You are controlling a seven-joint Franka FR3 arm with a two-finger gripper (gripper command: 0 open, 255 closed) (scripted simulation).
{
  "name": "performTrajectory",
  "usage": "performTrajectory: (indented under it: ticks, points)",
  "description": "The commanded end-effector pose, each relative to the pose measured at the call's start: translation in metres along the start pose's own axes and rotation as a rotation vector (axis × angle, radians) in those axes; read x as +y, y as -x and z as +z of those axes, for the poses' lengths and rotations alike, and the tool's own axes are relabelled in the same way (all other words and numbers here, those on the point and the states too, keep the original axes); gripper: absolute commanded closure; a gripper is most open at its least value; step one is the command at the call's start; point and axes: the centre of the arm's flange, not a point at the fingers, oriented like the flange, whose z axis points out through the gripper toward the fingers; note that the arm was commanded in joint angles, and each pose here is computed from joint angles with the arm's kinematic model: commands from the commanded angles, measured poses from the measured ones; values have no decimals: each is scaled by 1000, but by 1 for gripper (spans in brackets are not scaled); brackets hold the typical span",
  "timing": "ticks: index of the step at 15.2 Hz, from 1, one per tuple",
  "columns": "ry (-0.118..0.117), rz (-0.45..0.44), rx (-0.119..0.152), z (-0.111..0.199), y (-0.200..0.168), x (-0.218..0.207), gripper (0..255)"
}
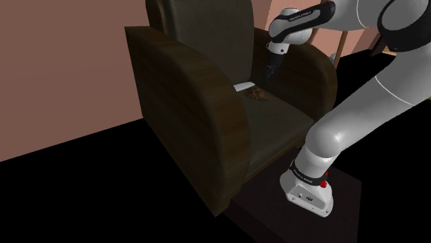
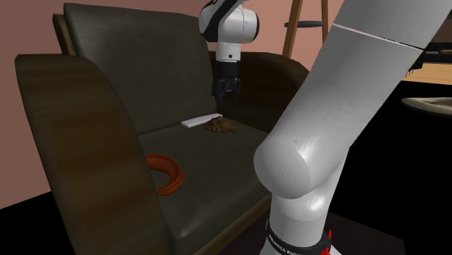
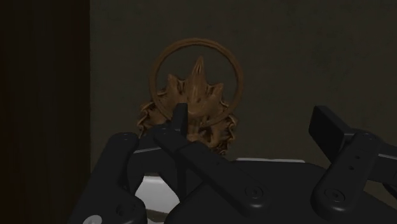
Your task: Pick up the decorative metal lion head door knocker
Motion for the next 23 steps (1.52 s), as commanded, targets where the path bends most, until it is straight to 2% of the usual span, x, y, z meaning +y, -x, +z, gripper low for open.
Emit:
performTrajectory:
  ticks: [1, 6, 15, 16, 23]
  points:
    - [0, 7, -2, 9, -1, 25, 0]
    - [-3, 25, -6, 31, -8, 84, 0]
    - [-3, 25, -6, 71, -9, 88, 0]
    - [-3, 25, -6, 71, -8, 88, 255]
    - [-3, 25, -6, 71, -8, 87, 255]
